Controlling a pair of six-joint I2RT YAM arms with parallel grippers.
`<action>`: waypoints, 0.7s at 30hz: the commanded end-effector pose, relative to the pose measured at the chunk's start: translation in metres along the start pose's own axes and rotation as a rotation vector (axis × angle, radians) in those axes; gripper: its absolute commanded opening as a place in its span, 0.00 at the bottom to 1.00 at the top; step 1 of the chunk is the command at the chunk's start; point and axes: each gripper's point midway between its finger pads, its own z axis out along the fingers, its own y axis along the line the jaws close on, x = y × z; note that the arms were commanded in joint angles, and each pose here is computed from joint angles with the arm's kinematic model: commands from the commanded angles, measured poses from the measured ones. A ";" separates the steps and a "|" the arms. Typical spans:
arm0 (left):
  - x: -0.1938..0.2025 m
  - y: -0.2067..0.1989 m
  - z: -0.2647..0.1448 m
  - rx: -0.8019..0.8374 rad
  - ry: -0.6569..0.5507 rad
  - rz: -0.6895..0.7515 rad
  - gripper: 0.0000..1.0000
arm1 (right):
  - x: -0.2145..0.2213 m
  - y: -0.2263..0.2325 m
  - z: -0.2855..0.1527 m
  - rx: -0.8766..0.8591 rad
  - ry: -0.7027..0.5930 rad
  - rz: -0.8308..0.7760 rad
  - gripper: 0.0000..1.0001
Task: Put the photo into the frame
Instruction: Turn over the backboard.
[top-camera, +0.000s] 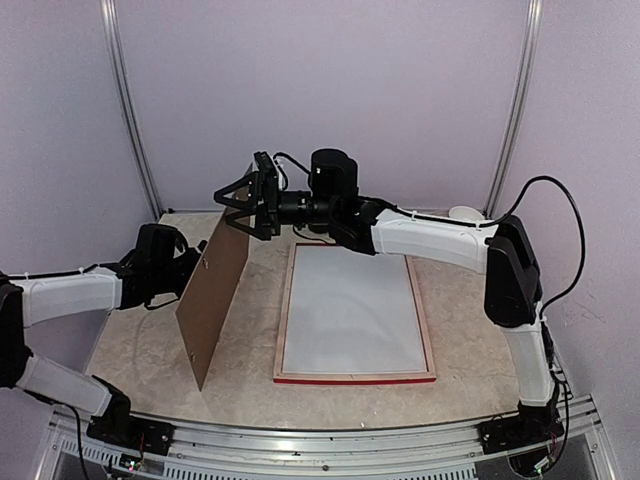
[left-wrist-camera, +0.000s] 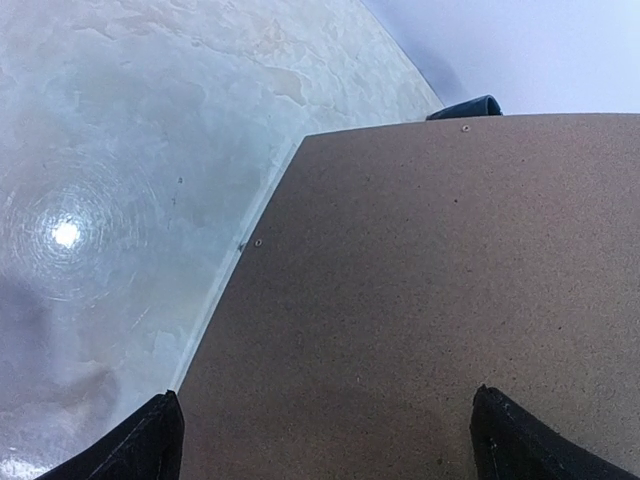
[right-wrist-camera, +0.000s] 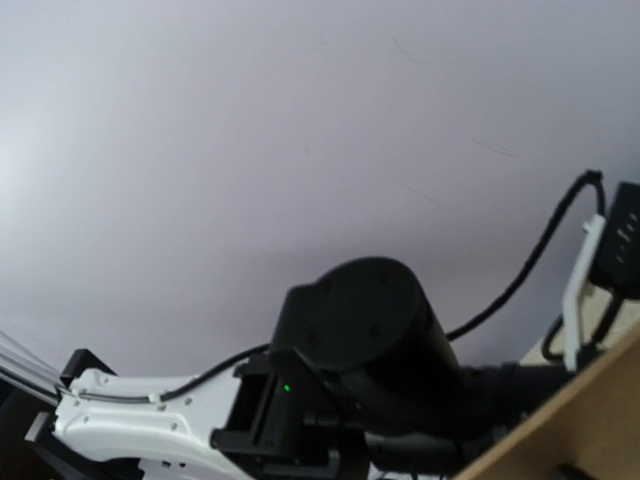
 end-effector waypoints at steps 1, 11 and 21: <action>0.002 -0.010 -0.004 0.052 0.014 -0.004 0.99 | 0.004 0.005 0.015 -0.025 0.033 -0.029 0.99; -0.005 0.000 -0.007 0.056 0.004 -0.040 0.99 | 0.036 -0.032 0.036 -0.010 0.097 0.020 0.99; -0.054 -0.014 -0.029 0.081 -0.105 -0.037 0.99 | 0.056 -0.047 0.046 -0.010 0.134 0.031 0.99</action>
